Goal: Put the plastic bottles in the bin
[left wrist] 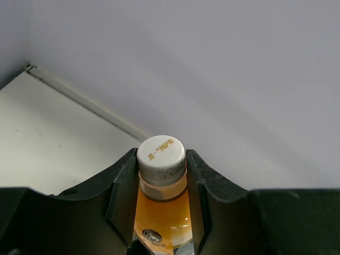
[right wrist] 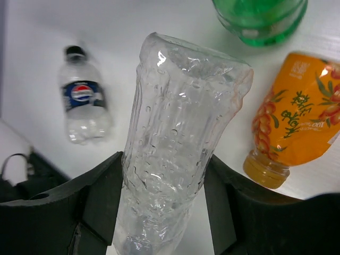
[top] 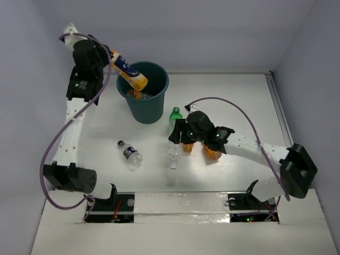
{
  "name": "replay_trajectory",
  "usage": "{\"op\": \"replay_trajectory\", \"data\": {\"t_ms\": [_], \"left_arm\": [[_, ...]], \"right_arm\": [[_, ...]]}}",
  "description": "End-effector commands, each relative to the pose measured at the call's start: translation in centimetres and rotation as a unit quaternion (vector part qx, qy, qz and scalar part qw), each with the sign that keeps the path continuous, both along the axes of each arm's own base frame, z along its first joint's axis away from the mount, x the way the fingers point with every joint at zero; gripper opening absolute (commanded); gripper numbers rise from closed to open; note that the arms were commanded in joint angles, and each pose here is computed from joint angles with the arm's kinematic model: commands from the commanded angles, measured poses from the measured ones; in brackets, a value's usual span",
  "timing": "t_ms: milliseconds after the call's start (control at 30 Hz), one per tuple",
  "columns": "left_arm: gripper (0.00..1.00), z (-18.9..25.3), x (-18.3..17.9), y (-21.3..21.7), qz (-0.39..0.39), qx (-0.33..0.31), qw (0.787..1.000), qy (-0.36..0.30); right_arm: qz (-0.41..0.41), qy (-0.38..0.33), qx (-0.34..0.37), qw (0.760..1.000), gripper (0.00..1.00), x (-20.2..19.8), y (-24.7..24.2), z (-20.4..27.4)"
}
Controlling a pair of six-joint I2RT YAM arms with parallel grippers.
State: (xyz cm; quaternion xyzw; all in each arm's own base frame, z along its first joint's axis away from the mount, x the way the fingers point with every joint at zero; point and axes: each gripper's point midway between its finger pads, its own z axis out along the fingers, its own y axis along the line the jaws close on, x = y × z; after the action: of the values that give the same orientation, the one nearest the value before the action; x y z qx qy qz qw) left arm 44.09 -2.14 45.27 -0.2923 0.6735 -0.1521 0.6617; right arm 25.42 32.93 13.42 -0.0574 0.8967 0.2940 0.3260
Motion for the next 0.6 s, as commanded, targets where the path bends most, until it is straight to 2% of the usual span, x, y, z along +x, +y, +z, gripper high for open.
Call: {"op": "replay_trajectory", "data": {"t_ms": [0, 200, 300, 333, 400, 467, 533, 567], "left_arm": [[0.0, 2.5, 1.3, -0.2, 0.041, 0.064, 0.996, -0.039], [0.0, -0.4, 4.0, -2.1, 0.031, 0.084, 0.996, -0.011], [0.38, -0.8, 4.4, -3.0, 0.018, 0.08, 0.997, -0.014], [0.57, -0.6, 4.3, -3.4, 0.008, 0.076, 0.997, -0.017], [0.68, 0.1, 3.9, -3.8, -0.003, 0.063, 0.998, -0.025], [0.7, 1.2, 3.0, -4.1, -0.018, 0.059, 0.998, -0.033], [0.71, 2.2, 1.7, -4.3, -0.032, 0.058, 0.997, -0.034], [0.71, 2.2, 1.1, -4.4, -0.038, 0.059, 0.997, -0.031]], "right_arm": [[0.028, -0.077, 0.077, 0.994, 0.48, -0.1, 1.5, 8.6], [0.03, -0.155, 0.083, 0.984, 0.48, 0.2, 0.0, 16.9], [0.017, -0.213, 0.086, 0.973, 0.48, 1.3, -0.5, 22.4], [0.007, -0.223, 0.076, 0.972, 0.48, 2.2, -0.4, 23.0], [0.002, -0.259, 0.081, 0.962, 0.48, 3.1, -0.1, 26.7], [-0.013, -0.267, 0.068, 0.961, 0.48, 5.3, 0.5, 27.1], [-0.023, -0.288, 0.089, 0.953, 0.48, 6.4, 0.9, 30.1], [-0.027, -0.286, 0.083, 0.954, 0.48, 7.8, 1.5, 29.7]]}}
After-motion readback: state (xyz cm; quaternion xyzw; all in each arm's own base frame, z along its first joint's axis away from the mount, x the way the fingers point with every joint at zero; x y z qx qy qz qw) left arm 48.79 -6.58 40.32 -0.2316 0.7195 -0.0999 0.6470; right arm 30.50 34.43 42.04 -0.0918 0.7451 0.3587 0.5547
